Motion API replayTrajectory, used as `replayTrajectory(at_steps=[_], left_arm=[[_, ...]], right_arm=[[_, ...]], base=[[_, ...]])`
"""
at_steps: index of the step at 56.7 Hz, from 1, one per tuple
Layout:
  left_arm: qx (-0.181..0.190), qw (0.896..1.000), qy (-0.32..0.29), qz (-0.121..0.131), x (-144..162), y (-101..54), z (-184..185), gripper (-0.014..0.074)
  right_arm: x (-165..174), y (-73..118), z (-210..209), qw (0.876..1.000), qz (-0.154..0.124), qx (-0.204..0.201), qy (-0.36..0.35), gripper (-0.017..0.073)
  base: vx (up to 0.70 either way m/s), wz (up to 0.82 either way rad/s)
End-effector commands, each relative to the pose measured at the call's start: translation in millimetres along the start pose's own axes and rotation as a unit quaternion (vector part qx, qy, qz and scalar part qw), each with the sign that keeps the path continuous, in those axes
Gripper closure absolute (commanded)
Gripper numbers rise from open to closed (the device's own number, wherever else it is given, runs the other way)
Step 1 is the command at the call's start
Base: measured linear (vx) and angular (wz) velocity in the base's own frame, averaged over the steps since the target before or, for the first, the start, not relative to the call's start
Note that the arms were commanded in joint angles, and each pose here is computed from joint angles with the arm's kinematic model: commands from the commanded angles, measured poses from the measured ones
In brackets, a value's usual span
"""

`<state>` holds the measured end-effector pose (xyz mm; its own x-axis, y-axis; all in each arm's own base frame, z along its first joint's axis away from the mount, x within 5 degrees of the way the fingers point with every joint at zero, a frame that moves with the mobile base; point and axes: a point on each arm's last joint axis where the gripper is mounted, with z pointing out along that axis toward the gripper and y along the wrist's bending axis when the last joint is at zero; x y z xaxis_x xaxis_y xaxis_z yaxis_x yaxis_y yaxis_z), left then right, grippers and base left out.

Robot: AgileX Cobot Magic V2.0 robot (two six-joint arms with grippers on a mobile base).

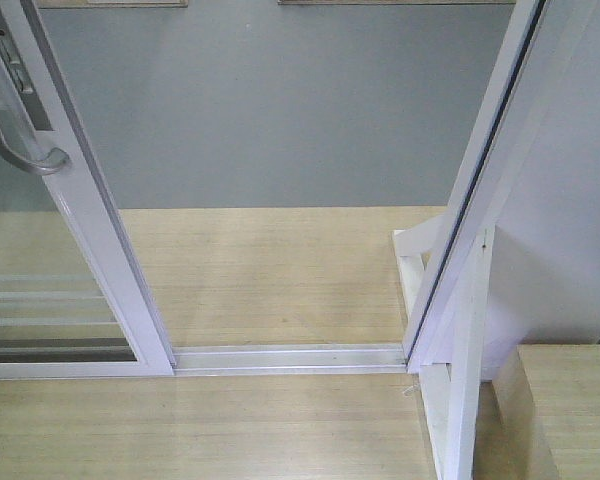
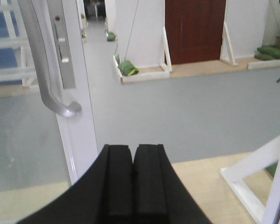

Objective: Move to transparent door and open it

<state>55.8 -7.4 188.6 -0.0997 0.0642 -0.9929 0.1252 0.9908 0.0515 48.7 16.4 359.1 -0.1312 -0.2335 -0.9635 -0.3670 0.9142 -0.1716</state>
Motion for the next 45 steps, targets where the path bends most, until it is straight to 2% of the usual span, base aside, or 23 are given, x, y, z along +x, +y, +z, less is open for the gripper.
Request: replayTrajectory(at_steps=[1,45], left_arm=[[-0.006,0.999,-0.039,-0.005,-11.1,1.1,-2.8,0.0594],[-0.005,0.999,-0.033,-0.006,-10.1,0.9,-2.7,0.0594]], right_arm=[[-15.4,-3.1,-2.5,0.999,-0.005,0.012,-0.051,0.0564],[-15.4,-3.0,-2.5,0.999,-0.004,0.012,-0.051,0.0564]], base=[[0.0,0.0],[0.0,0.0]])
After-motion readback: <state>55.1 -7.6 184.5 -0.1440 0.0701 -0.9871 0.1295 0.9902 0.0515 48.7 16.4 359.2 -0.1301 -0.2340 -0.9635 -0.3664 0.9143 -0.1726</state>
